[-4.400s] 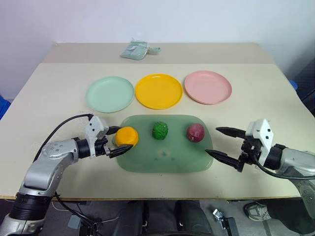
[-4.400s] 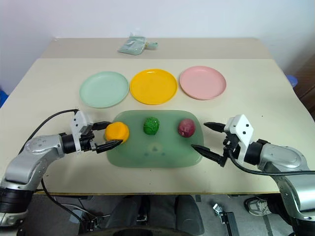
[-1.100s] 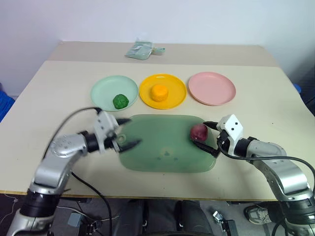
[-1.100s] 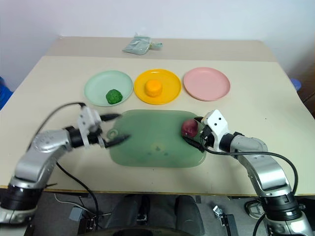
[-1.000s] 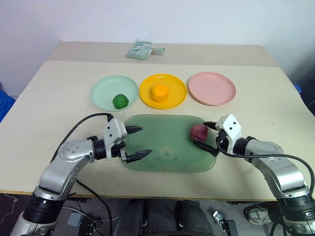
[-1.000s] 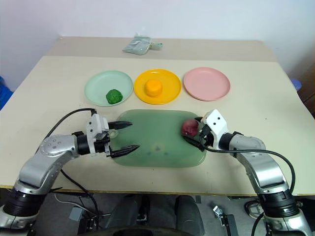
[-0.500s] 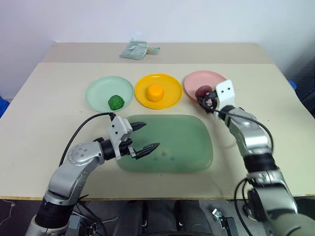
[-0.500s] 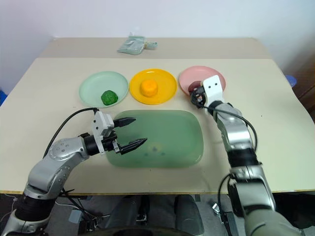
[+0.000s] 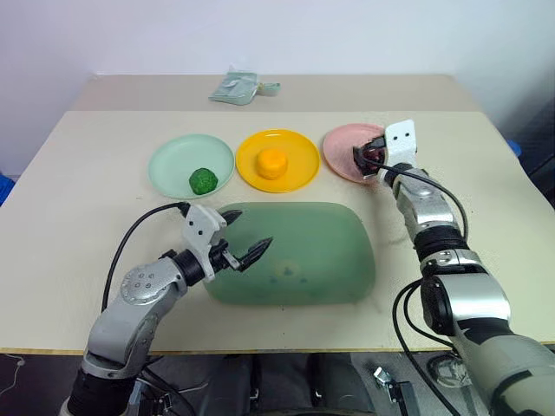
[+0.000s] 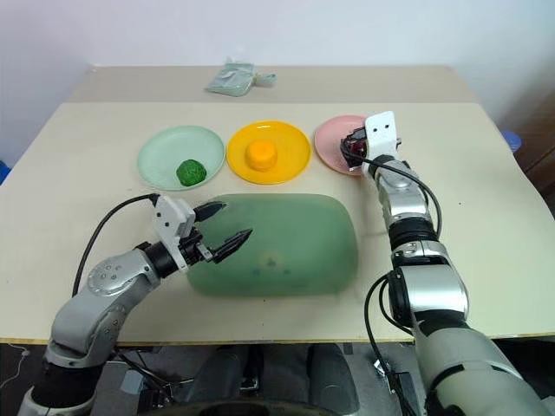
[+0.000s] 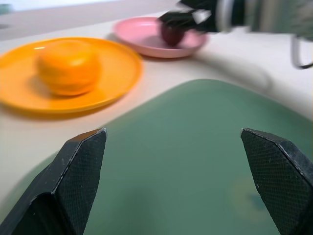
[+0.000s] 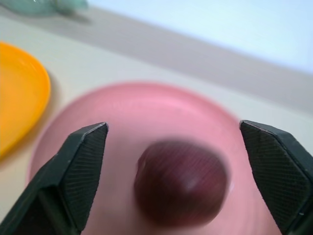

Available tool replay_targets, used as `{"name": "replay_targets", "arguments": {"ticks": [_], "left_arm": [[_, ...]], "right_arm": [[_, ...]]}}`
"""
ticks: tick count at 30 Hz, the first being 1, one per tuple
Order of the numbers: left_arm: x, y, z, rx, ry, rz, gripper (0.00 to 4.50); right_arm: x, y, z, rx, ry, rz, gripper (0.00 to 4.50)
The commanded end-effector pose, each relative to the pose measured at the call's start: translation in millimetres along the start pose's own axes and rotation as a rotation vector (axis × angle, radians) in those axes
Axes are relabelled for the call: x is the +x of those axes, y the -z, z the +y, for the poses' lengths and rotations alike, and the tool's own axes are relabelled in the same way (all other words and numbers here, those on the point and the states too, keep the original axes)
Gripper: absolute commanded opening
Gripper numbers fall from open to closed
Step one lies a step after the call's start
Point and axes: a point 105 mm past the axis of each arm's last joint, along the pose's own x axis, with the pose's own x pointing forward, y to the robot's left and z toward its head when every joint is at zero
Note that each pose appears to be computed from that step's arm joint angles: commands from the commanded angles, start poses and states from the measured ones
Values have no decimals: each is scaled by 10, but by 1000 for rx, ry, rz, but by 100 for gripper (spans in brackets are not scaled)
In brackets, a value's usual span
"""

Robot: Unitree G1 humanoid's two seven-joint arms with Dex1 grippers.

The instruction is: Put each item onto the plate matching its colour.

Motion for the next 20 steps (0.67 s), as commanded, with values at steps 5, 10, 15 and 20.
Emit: {"name": "replay_targets", "arguments": {"ticks": [5,10,15,20], "left_arm": [[-631,42,1074,119,-500,34,450],[-1106,166,1302,144,-588,103,450],[-1328,274,1290,118,-616,138,450],[-1269,363,1166,93,-595,145,450]], "right_arm": [[-948,94,-100,-73,-373,-27,446],[-1491,305,-83,-12,-518,102,446],[-1557,375,-226,9,-463,145,446],[-1408,351,-314,29,-418,117,446]]}}
